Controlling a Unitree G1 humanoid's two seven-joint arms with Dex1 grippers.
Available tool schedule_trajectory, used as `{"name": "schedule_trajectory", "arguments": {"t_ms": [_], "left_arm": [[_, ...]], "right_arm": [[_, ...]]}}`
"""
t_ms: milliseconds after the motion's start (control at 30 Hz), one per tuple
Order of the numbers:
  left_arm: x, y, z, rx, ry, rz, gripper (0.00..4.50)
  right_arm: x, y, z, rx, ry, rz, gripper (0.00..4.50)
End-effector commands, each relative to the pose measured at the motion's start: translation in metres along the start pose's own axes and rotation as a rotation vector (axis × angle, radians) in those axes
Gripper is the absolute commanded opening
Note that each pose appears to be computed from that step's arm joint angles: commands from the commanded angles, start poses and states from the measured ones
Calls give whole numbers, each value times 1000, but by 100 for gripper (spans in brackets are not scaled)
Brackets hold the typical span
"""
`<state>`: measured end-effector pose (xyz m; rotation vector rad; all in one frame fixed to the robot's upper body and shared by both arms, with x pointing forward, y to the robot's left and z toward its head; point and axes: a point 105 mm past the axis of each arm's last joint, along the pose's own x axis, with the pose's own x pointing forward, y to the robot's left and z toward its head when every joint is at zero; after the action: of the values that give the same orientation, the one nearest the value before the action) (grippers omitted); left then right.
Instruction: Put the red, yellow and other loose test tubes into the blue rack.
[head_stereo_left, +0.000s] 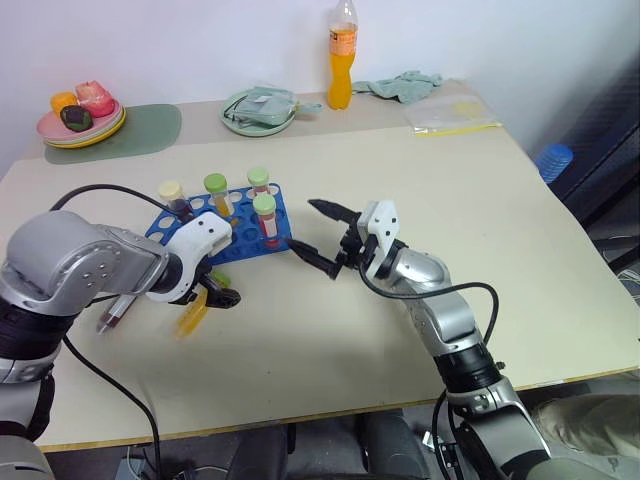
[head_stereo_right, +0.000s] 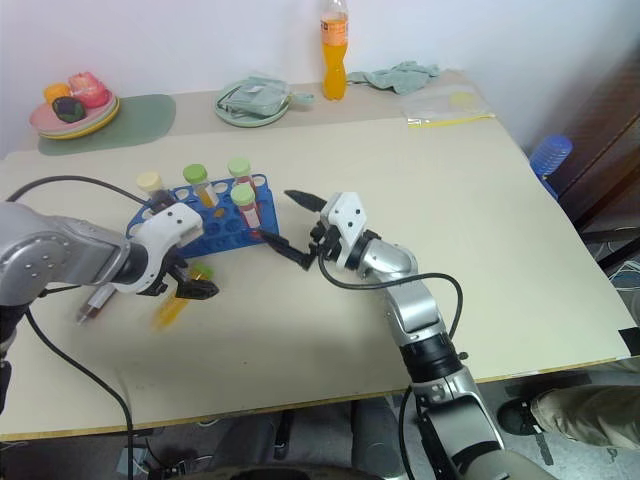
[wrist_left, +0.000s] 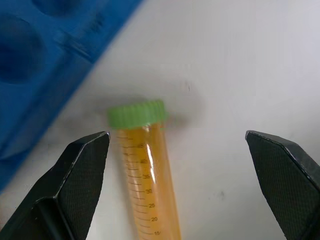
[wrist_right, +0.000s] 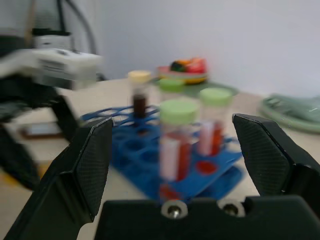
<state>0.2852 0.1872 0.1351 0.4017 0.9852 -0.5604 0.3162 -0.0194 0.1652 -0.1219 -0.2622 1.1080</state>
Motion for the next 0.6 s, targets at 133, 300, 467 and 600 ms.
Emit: {"name": "schedule_trajectory", "arguments": {"t_ms": [133,300,467,600], "left_arm": [[1,5,-7,6,48,33,372],[7,11,-16,-12,75,65,136],[-1,13,-20,-11,47,86,72],[-30,18,-2,65,-202,118,72]], "right_arm": [[-10,21,8,6,29,108,424],[-14,22,8,-2,50,132,424],[-21,28,5,13,88,211,424],[-32,25,3,5,125,241,424]]}}
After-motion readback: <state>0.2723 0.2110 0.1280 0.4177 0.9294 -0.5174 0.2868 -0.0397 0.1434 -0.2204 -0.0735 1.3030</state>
